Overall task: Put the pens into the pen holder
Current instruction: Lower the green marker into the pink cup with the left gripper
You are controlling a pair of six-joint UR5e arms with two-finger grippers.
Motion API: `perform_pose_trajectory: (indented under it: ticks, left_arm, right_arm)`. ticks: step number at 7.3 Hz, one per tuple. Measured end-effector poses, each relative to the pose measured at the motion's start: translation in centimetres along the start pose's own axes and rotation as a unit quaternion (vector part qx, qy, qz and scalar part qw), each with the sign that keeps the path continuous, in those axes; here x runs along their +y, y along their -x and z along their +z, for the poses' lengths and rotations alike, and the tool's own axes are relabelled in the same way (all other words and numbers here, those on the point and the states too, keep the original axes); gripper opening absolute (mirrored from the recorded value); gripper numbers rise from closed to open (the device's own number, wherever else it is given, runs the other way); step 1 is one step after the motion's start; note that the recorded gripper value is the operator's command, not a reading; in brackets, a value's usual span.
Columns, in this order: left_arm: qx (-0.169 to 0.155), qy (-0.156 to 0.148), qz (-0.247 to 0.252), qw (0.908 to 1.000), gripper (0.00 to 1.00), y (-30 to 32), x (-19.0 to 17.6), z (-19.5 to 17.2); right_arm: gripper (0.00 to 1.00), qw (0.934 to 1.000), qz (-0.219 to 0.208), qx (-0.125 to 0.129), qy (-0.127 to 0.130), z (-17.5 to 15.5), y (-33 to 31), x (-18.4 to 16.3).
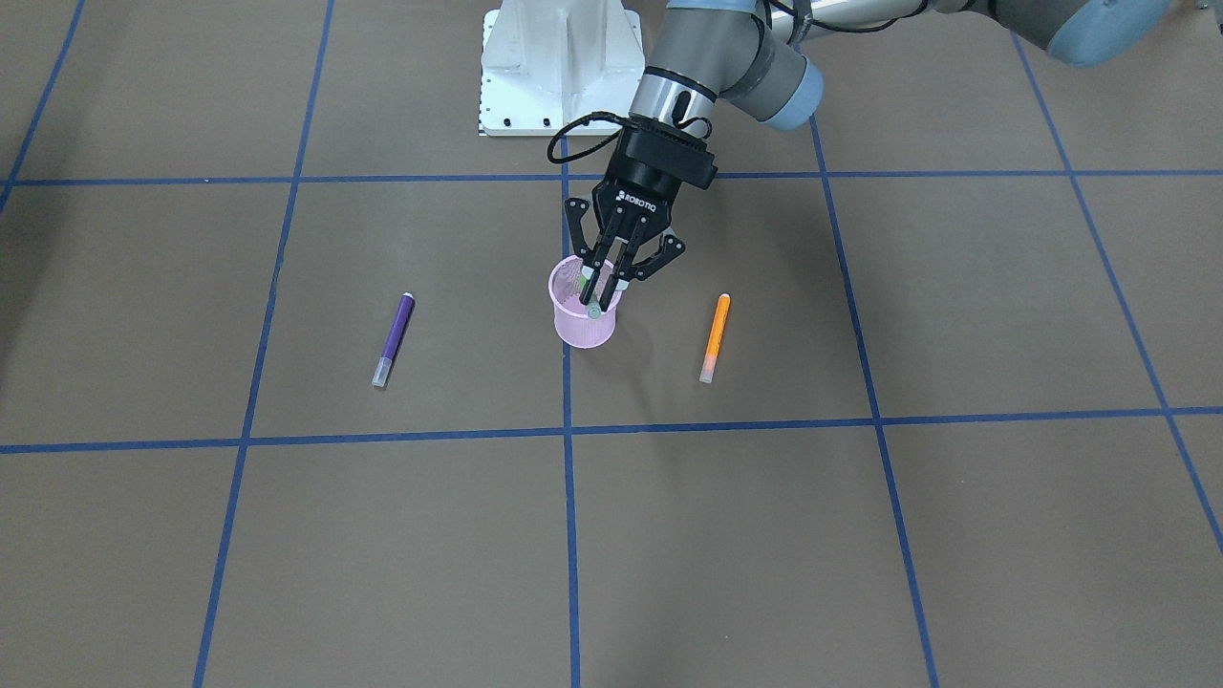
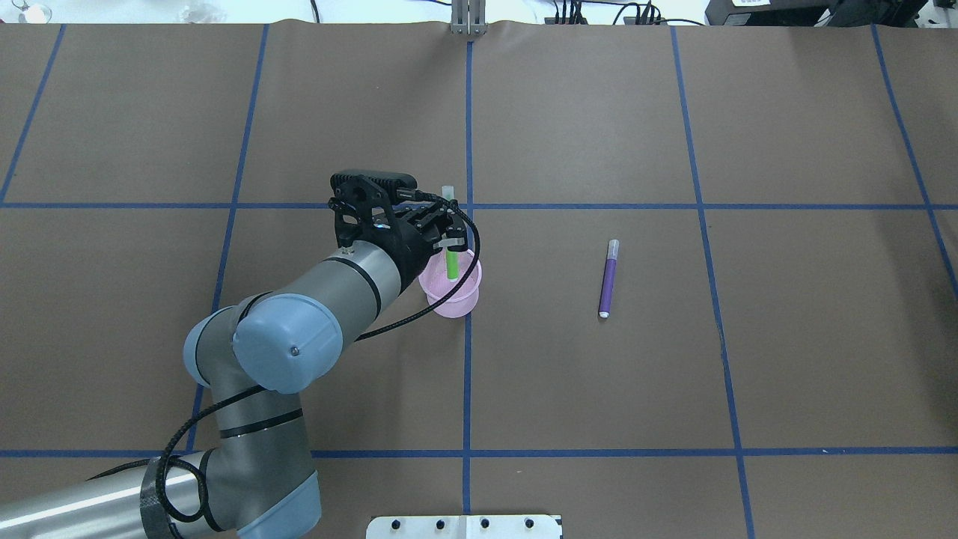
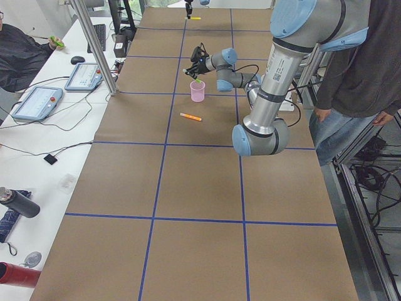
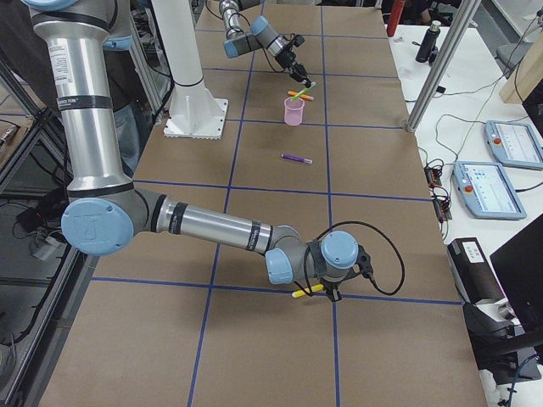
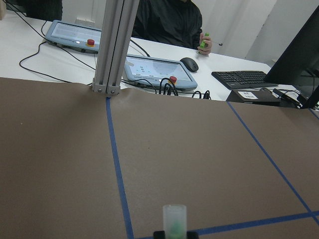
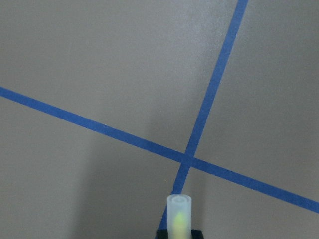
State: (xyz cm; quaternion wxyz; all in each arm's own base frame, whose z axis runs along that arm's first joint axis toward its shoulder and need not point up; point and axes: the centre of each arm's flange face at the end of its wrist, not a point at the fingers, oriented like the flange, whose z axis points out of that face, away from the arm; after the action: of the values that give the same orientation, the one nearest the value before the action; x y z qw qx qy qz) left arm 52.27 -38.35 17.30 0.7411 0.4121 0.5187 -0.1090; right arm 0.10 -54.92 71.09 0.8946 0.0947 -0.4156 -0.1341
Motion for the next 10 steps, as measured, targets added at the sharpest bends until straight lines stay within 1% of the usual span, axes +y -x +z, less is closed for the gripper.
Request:
perform_pose_trajectory:
  ticks: [4,8,10]
  left_arm:
    - [-0.001,0.009,0.007,0.9999,0.0,-0.8,3.0,-0.2]
    - [0.001,0.01,0.012,0.9999,0.0,-1.3,3.2,-0.1]
    - [-0.006,0.008,0.015,0.9998,0.0,-0.8,3.0,0.5]
  right_arm:
    - [0.0,1.0,-0.001,-0.001,-0.008,-1.4,0.6,-1.5]
    - [0.0,0.9999,-0.003,-0.001,-0.01,-1.6,0.8,-1.9]
    - [0.0,0.9999,-0.003,-0.001,-0.01,-1.7,0.8,-2.0]
